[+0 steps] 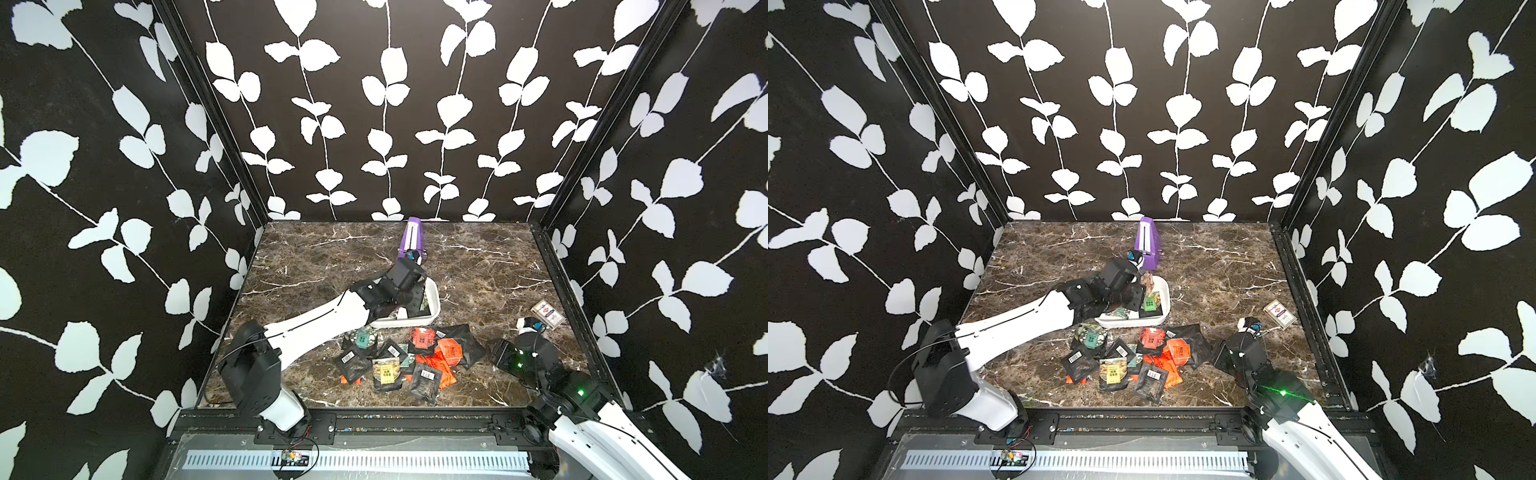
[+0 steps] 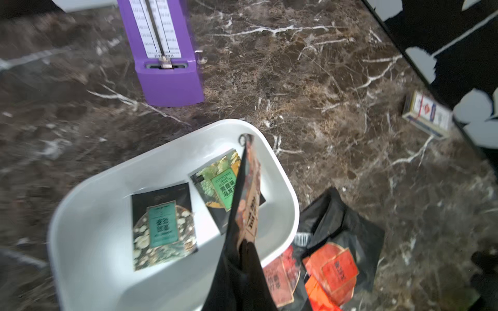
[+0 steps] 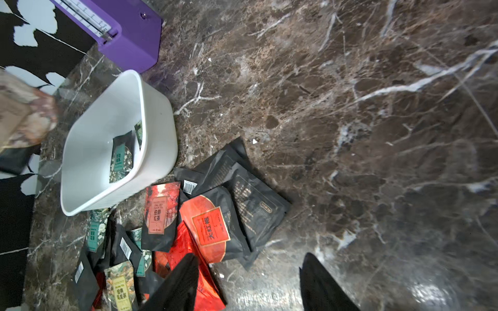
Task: Put the tea bags into the storage box
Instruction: Place the tea bag in the storage box.
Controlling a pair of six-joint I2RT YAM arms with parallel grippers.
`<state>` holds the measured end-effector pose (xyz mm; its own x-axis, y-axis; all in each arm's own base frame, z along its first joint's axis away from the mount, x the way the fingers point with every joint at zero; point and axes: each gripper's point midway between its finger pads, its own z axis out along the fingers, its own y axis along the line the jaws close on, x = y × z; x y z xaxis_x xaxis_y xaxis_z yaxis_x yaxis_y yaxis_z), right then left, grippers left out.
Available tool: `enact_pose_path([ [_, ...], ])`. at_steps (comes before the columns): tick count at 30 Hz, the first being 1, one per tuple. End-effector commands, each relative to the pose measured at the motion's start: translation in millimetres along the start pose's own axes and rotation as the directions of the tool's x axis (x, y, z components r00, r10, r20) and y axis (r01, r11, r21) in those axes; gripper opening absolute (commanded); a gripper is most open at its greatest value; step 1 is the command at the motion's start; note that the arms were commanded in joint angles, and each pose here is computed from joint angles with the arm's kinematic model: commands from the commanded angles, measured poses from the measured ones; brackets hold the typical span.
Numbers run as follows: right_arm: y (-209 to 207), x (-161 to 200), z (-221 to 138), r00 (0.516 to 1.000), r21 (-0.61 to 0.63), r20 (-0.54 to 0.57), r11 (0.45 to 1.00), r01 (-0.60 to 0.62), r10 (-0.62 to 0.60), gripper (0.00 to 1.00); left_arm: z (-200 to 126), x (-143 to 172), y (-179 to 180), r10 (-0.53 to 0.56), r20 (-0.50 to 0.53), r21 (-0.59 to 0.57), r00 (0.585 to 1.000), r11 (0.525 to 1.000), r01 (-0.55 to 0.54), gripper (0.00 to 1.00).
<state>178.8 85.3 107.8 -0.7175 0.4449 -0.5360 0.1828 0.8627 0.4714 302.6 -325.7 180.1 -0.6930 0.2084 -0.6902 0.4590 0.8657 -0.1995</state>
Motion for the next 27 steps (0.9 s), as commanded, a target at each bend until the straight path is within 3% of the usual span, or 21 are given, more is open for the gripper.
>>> enact_pose_path([
  [1, 1.2, 3.0, 9.3, 1.0, -0.018, 0.003, 1.0, -0.017, 0.017, 0.69, 22.3, 9.5, -7.0, -0.106, -0.055, 0.124, 0.993, 0.986, 0.112, 0.0],
  [9, -4.8, 6.7, 14.0, 0.999, -0.029, 0.023, 0.999, -0.037, 0.037, 0.84, 54.7, 25.3, 13.8, -0.177, -0.127, 0.079, 0.976, 0.979, 0.188, 0.02],
  [12, -6.8, 7.7, 14.1, 0.999, -0.031, 0.027, 0.999, -0.037, 0.038, 0.89, 55.5, 27.8, 17.1, -0.176, -0.137, 0.065, 0.975, 0.98, 0.186, 0.15],
  [15, -7.1, 7.0, 13.0, 0.999, -0.032, 0.032, 0.999, -0.037, 0.038, 0.95, 48.3, 25.4, 24.6, -0.154, -0.13, 0.022, 0.979, 0.987, 0.158, 0.38],
  [18, -5.8, 4.7, 11.4, 0.999, -0.03, 0.036, 0.999, -0.026, 0.027, 0.99, 30.3, 12.2, 37.5, -0.114, -0.086, -0.049, 0.99, 0.993, 0.11, 0.51],
  [23, -8.8, 0.4, 8.3, 0.999, 0.012, 0.039, 1.0, -0.008, 0.008, 0.99, -17.9, -15.8, 52.3, -0.062, 0.015, -0.13, 0.998, 0.989, 0.063, 0.56],
  [27, -11.0, -7.1, 5.4, 0.996, 0.026, 0.076, 0.998, -0.05, 0.048, 0.99, -50.5, -24.1, 32.0, -0.108, 0.076, 0.01, 0.991, 0.994, 0.107, 0.46],
])
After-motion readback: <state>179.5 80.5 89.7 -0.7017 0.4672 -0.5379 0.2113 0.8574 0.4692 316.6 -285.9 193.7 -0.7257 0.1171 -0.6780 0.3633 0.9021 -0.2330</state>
